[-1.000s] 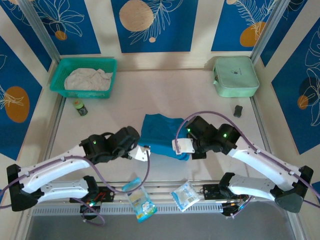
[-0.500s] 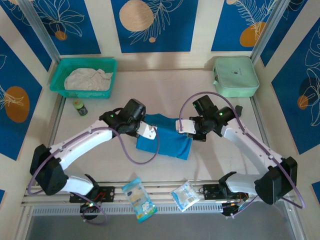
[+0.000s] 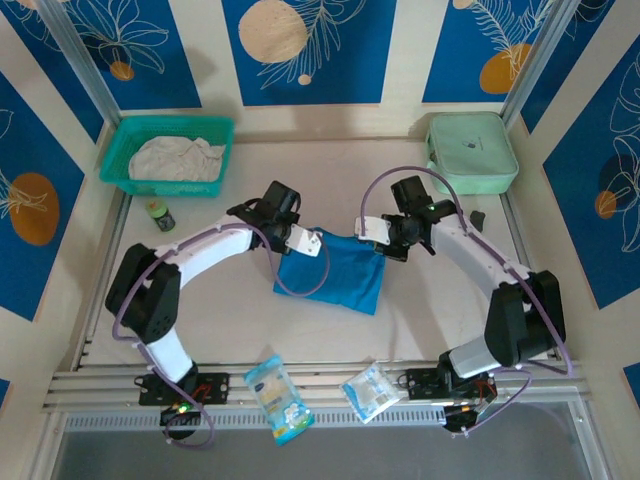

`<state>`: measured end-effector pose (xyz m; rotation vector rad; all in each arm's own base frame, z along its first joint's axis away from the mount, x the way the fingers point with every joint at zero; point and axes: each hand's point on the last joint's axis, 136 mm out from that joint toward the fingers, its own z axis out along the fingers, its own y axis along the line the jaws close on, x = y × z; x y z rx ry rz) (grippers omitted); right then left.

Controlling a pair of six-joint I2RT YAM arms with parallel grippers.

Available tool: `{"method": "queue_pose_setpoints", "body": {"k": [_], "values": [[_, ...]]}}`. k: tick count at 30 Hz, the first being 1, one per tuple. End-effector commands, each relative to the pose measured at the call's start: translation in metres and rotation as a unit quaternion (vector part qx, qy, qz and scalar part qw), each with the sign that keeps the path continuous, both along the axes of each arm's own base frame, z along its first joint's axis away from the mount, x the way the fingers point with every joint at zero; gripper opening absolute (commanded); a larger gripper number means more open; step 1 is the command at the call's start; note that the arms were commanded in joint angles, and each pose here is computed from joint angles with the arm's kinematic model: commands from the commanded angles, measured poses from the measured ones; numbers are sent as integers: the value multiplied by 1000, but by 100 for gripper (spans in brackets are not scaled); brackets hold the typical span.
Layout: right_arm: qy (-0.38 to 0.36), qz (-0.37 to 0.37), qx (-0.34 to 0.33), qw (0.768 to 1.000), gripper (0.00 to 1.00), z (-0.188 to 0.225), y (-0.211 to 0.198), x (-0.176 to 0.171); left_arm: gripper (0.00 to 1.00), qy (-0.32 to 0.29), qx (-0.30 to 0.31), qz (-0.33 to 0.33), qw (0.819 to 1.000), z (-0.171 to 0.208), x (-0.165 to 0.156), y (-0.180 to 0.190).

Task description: Fold and stack the t-shirts

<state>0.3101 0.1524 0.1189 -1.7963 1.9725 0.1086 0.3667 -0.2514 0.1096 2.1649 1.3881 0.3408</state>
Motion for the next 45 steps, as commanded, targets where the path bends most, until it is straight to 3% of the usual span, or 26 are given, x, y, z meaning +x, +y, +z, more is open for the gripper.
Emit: {"method": "queue_pose_setpoints", "body": {"k": [1,12,15,16,18,20,22,26,31,35,38,41,43,45], "values": [[-4,-24,-6,1000,0,-15,-6,15,0,-42,-17,-2,999,2,30,-7],[25,-83,-36,996,1,-55,-17,41,0,-56,-22,16,998,-35,59,-7],[20,-108,-43,993,11,-60,-21,49,0,-82,-38,19,996,-33,68,-12],[14,-117,-44,992,19,-60,-23,52,0,-93,-42,24,994,-31,73,-12],[0,-134,-50,990,33,-62,-26,60,10,-117,-44,38,991,-27,81,-11],[-6,-146,-52,988,54,-62,-29,64,25,-139,-48,52,988,-20,86,-8],[-12,-157,-44,987,59,-59,-29,68,42,-150,-49,65,985,-17,89,-4],[-42,-176,-13,983,61,-34,-26,79,63,-182,-66,98,976,0,96,2],[-101,-215,37,971,64,24,-26,86,78,-243,-124,163,948,59,109,10],[-143,-301,91,939,72,81,-39,84,85,-273,-173,232,918,117,112,25],[-121,-390,126,904,73,108,-53,69,92,-267,-215,276,898,150,102,37],[-68,-495,146,854,75,116,-68,47,96,-244,-258,333,873,173,88,53],[1,-549,165,819,76,109,-66,26,99,-216,-298,405,837,185,78,70],[64,-573,183,797,76,96,-55,9,99,-165,-301,460,819,180,66,80]]}}
